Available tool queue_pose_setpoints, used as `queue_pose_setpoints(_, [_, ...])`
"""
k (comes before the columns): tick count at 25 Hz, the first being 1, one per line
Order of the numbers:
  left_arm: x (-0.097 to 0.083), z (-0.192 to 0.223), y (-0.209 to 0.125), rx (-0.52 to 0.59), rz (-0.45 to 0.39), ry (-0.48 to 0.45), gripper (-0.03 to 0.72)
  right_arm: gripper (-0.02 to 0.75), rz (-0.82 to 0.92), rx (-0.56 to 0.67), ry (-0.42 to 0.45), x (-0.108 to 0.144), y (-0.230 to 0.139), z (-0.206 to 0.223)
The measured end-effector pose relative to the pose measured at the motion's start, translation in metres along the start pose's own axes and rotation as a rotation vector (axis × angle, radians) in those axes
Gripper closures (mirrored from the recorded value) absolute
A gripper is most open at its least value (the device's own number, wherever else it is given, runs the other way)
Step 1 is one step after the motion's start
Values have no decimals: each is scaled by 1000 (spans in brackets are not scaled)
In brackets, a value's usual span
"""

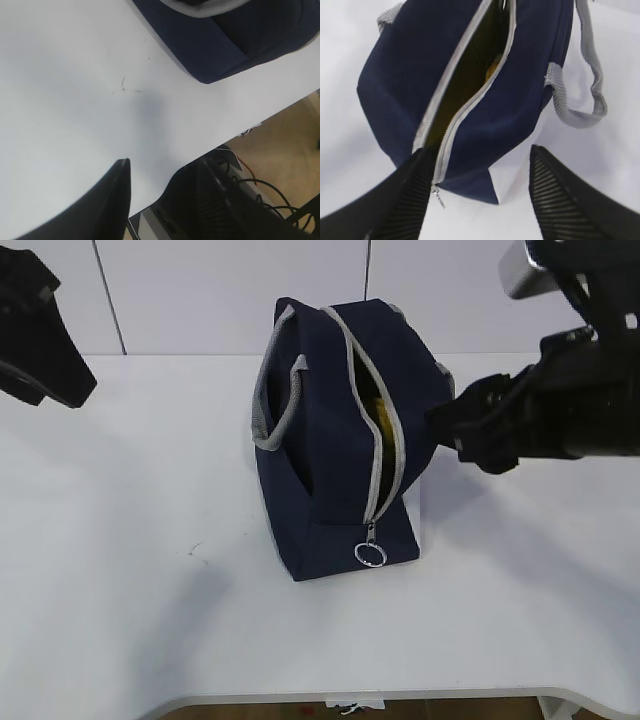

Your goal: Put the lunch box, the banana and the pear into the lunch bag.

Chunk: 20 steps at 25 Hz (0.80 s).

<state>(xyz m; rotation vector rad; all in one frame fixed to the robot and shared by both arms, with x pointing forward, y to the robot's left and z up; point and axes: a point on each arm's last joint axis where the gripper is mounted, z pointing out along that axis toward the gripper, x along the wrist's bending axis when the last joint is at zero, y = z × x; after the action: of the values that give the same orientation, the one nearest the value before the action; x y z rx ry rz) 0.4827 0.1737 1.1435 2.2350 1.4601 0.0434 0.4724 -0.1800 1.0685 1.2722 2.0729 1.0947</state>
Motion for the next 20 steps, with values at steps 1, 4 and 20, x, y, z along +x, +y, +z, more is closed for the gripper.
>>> queue_pose_setpoints(1, [-1,0,0,0,-3,-9,358,258,0,-28,-4,0,-5,1])
queue_pose_setpoints(4, [-1,0,0,-1,-5,-16,358,258,6,-89,-15,-2,-28,3])
queue_pose_setpoints(20, [-2,0,0,-1,-6,-17,377,258,-48,-243,115,13,-118,31])
